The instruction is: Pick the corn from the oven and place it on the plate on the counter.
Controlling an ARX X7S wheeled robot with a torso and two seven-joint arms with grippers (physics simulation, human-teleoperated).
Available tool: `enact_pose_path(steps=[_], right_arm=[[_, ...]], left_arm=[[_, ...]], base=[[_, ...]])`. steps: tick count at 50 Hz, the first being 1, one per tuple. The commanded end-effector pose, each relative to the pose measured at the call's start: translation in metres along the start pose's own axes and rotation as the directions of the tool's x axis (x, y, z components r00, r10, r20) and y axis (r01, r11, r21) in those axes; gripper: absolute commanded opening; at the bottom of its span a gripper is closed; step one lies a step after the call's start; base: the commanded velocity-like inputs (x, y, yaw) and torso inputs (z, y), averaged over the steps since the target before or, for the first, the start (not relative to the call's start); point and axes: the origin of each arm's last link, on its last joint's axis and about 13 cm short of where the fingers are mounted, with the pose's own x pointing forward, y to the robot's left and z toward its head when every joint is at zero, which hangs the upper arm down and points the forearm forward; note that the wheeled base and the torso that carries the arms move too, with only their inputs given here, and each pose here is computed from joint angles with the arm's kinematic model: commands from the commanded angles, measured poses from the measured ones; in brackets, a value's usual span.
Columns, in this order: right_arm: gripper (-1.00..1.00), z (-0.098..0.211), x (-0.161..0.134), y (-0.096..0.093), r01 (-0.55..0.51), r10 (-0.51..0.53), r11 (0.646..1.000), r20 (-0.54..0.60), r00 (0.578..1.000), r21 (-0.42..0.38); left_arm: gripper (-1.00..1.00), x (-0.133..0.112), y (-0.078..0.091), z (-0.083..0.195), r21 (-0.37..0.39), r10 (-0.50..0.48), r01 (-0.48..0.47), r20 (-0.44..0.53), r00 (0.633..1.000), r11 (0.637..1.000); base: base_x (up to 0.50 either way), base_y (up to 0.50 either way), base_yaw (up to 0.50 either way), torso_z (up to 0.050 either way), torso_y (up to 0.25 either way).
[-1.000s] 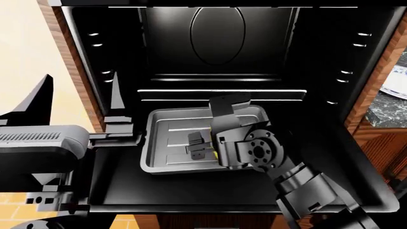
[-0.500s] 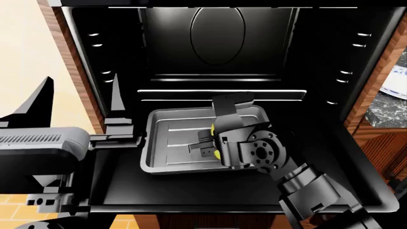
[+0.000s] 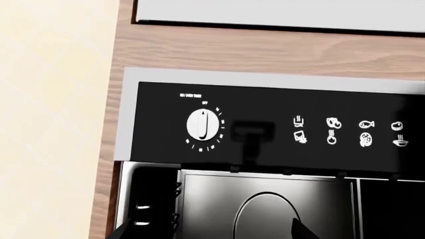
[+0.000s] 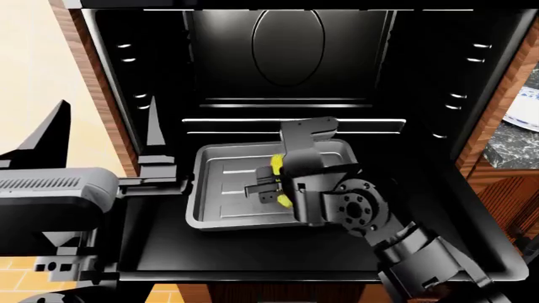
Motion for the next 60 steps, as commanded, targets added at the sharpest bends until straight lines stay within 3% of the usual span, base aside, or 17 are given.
enact_pose_path(steps=[1,26,42,52,60], right_arm=[[-1.0,-0.001,-0.012,-0.006,-0.039,0.039,0.999,0.083,0.996,0.006],[-1.0,-0.014,-0.059,-0.03,-0.071,0.074,0.997,0.261,0.962,-0.02],[-1.0,-0.028,-0.084,-0.039,-0.12,0.122,0.992,0.39,0.913,-0.031],[-1.0,-0.04,-0.099,-0.042,-0.15,0.174,0.985,0.505,0.845,-0.087],[-1.0,-0.042,-0.105,-0.047,-0.157,0.143,0.987,0.586,0.797,-0.027]], left_arm=[[1.0,0.001,0.0,0.002,0.002,0.0,0.0,0.005,1.0,1.0],[1.0,0.0,0.0,0.001,0.005,0.001,-0.001,0.006,1.0,1.0],[1.0,0.0,0.0,0.0,0.004,0.001,-0.001,0.004,1.0,1.0],[1.0,0.0,0.0,0.001,0.005,-0.001,0.001,0.007,1.0,1.0],[1.0,0.0,0.0,0.002,0.005,0.002,-0.002,0.009,1.0,1.0]], base=[[0.0,0.0,0.0,0.0,0.0],[0.0,0.0,0.0,0.0,0.0],[0.0,0.0,0.0,0.0,0.0],[0.0,0.0,0.0,0.0,0.0],[0.0,0.0,0.0,0.0,0.0]])
